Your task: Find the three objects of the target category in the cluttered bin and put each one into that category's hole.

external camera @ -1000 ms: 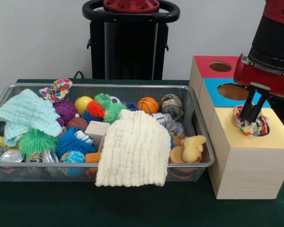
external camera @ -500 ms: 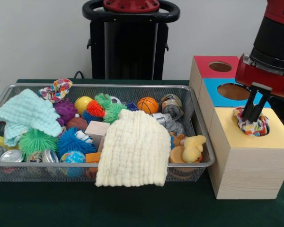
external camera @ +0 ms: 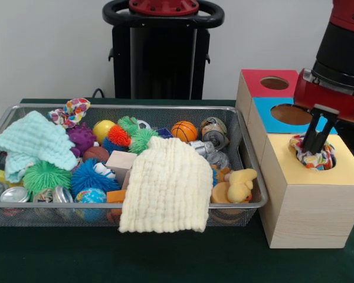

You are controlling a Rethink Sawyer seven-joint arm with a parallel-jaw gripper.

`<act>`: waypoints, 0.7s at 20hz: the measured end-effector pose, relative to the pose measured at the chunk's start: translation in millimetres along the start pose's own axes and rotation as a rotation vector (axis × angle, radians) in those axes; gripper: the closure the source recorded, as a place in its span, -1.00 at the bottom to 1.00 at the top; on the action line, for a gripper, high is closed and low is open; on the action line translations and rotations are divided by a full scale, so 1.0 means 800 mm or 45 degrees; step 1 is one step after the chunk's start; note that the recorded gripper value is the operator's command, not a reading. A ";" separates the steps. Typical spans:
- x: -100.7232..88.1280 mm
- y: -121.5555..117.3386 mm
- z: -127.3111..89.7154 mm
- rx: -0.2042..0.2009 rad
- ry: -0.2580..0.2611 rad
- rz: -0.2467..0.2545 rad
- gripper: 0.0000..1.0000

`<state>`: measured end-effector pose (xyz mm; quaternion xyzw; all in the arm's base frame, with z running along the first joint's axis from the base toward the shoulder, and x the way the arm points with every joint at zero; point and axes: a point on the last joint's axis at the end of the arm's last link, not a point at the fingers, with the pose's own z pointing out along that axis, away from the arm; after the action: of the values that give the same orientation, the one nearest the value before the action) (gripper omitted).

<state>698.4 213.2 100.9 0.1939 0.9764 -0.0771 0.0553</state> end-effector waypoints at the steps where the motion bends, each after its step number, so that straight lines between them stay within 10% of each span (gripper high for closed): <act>1: 0.000 0.000 0.001 -0.002 -0.005 0.003 1.00; 14: 0.000 -0.003 0.007 -0.012 -0.031 0.023 1.00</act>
<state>697.5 209.9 95.5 0.2016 0.9742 -0.0743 0.0688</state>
